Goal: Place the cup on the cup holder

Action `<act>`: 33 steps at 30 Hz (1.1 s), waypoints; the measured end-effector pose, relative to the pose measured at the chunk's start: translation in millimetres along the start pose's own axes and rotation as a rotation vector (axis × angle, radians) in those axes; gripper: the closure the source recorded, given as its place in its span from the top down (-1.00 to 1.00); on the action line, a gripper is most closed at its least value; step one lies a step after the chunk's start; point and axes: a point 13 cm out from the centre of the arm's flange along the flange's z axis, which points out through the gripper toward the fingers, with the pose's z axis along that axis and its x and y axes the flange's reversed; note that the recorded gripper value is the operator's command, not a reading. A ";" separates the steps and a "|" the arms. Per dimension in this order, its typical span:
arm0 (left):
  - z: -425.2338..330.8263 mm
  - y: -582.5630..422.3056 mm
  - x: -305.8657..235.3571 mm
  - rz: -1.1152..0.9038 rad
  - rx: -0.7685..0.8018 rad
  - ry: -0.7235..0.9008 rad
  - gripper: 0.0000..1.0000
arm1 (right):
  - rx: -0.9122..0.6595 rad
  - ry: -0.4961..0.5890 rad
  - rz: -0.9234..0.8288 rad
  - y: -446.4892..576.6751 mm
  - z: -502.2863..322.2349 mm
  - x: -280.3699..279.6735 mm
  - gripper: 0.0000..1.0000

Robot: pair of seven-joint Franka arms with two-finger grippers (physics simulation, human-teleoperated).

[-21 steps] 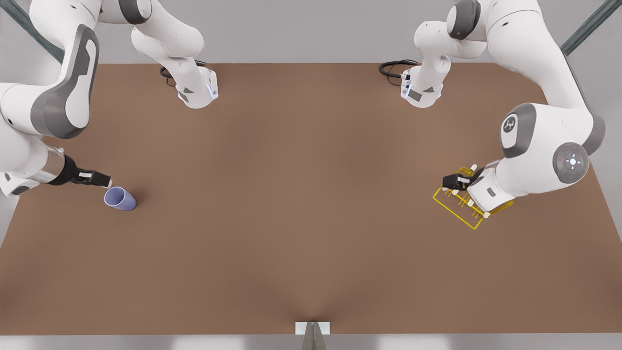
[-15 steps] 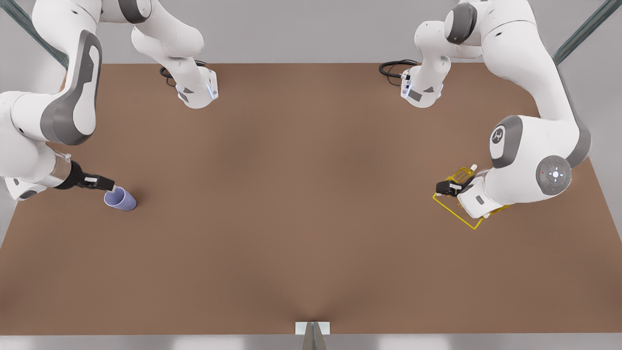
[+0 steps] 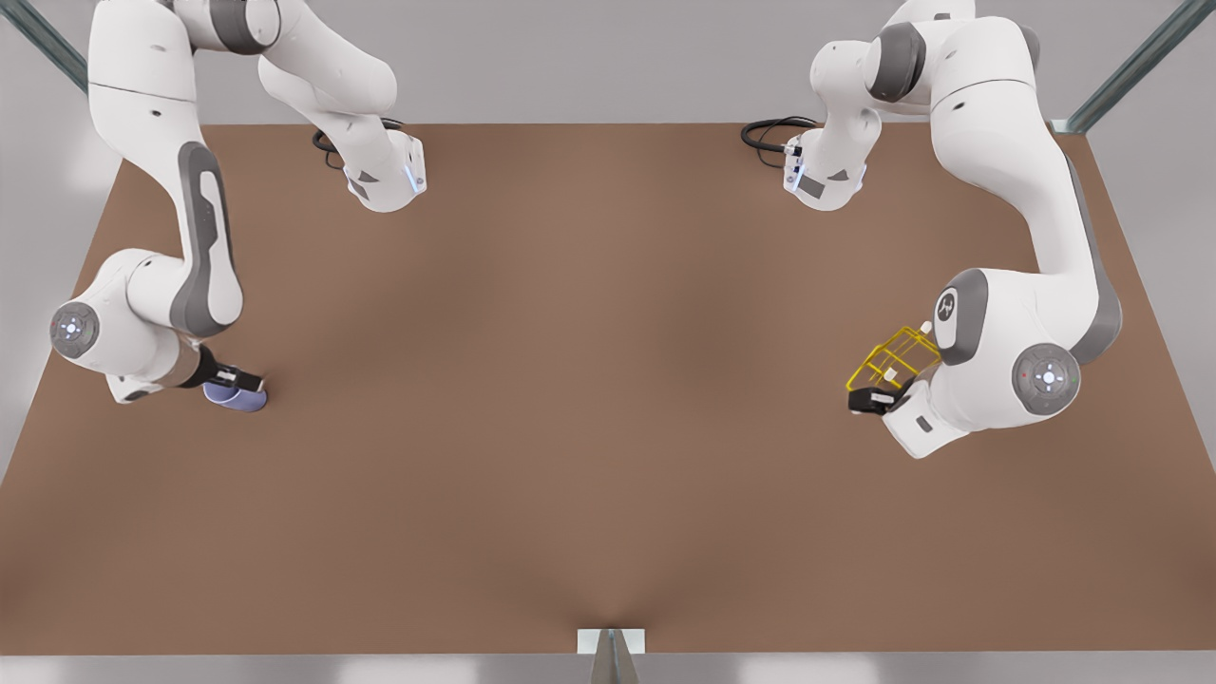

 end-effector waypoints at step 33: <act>6.2 2.9 -3.3 -0.032 0.001 -0.003 1.00 | -0.006 0.019 -0.163 -36.2 84.7 3.9 -0.57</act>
